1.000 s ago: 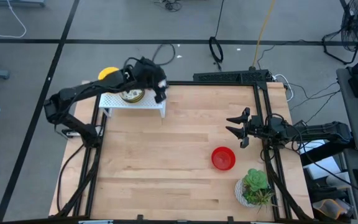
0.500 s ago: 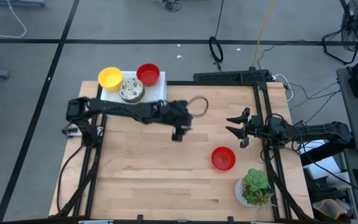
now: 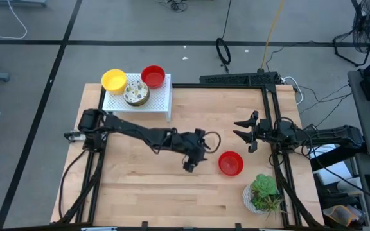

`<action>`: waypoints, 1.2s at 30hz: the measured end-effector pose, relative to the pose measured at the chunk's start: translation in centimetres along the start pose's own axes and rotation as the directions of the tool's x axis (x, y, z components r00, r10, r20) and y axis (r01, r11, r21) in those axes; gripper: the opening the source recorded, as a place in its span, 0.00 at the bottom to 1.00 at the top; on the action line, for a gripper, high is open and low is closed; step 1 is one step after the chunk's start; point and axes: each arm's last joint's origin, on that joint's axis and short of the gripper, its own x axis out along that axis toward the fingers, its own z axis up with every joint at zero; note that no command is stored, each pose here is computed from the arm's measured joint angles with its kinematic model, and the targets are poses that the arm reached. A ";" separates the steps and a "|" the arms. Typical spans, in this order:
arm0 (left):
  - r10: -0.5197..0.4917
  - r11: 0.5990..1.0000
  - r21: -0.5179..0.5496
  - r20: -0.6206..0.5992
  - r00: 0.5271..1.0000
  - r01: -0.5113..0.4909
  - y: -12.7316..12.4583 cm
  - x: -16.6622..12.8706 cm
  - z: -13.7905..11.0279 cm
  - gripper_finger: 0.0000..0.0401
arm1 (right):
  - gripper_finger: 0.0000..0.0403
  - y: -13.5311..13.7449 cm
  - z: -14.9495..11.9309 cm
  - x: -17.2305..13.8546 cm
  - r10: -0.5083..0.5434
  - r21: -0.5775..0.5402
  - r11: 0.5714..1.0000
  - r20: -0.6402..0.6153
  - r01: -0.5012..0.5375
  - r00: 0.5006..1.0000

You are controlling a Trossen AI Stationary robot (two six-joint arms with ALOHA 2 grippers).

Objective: Pick & Place Mini bowls
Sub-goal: Stack the red bowl on top of the other red bowl on the shelf

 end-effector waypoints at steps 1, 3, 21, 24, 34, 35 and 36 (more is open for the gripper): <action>-0.007 1.000 0.005 0.013 1.000 0.007 -0.5 0.1 0.2 0.57 | 0.42 0.0 0.0 0.0 0.000 0.000 1.000 0.000 0.000 1.000; -0.025 1.000 0.016 0.018 1.000 0.025 -1.4 0.7 0.3 0.57 | 0.42 0.0 0.0 0.0 0.000 0.000 1.000 -0.001 0.000 1.000; -0.126 0.992 0.030 -0.027 0.992 0.126 -4.0 8.4 2.8 0.57 | 0.42 0.0 -0.1 0.0 -0.001 -0.002 1.000 -0.011 0.001 1.000; -0.127 0.991 0.030 -0.030 0.991 0.127 -4.1 9.3 2.6 0.57 | 0.42 0.0 -0.1 0.0 -0.001 -0.002 1.000 -0.010 0.001 1.000; -0.131 0.991 0.000 -0.060 0.990 0.131 -3.7 9.3 2.2 0.57 | 0.42 0.0 -0.1 0.0 0.000 -0.001 1.000 -0.006 0.000 1.000; -0.132 0.991 0.000 -0.063 0.989 0.132 -3.7 9.3 2.2 0.57 | 0.42 0.0 -0.1 0.0 0.000 -0.001 1.000 -0.006 0.000 1.000; -0.133 0.991 0.000 -0.067 0.989 0.133 -3.8 9.3 2.1 0.57 | 0.42 0.0 -0.1 0.0 0.000 -0.001 1.000 -0.006 0.000 1.000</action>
